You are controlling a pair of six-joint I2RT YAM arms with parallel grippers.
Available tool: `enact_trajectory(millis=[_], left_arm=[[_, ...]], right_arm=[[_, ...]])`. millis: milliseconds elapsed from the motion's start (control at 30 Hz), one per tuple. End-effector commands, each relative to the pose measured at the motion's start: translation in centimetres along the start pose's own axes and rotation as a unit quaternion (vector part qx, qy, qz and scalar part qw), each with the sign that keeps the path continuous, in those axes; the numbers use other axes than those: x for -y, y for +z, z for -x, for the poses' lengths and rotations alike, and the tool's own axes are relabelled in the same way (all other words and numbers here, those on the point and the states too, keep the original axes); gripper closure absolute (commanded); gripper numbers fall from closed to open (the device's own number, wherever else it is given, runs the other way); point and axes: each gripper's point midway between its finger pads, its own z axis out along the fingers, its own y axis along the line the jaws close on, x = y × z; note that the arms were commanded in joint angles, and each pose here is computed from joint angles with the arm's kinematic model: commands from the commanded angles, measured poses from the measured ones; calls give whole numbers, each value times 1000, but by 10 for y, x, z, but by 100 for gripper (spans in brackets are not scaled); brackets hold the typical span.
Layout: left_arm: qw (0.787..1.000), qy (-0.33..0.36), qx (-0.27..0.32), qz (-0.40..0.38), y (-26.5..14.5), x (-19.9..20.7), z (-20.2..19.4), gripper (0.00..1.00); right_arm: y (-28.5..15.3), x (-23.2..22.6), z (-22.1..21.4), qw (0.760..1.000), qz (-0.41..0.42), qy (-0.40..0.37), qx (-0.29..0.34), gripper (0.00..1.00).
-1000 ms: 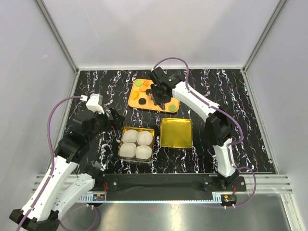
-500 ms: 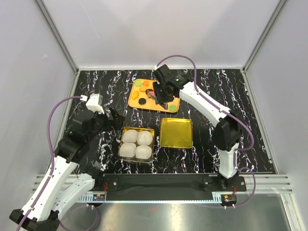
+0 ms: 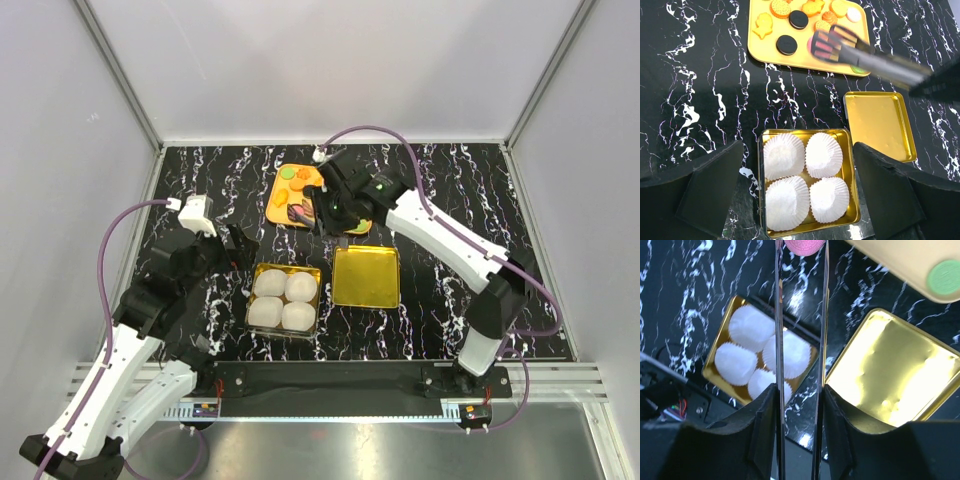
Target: Pack the cookies
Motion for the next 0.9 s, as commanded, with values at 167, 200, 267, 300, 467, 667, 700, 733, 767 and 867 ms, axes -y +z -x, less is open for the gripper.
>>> enact_trajectory(millis=[167,200,267,300,467,667,700,733,767,867], left_arm=[[1000,-3,24,18,0,-6,12,1],[1000,-3,24,19,0,-6,13,1],[1000,-3,23,21,0,-7,12,1],[999,-3,23,21,0,-7,12,1],[999,-4,24,23,0,-7,13,1],[999,-4,23,25,0,-8,12,1],[999,-4,23,25,0,-9,12,1],[999,-4,24,24,0,-8,12,1],[999,-4,23,25,0,-8,12,1],[999,-4,23,25,0,-8,12,1]], right_arm=[[-33,-52,-39,998,54,-28,-7,55],[-37,-55,-42,998,60,-30,-5,55],[-37,-65,-57,997,66,-38,-18,55],[-39,-67,-61,997,69,-40,-20,55],[-35,-79,-84,995,69,-57,-33,54],[-16,-91,-102,993,71,-71,-57,53],[-13,-93,-104,993,72,-72,-60,53],[-11,-93,-105,993,71,-73,-61,53],[-8,-93,-106,993,69,-74,-63,53],[-3,-95,-108,992,71,-74,-66,52]])
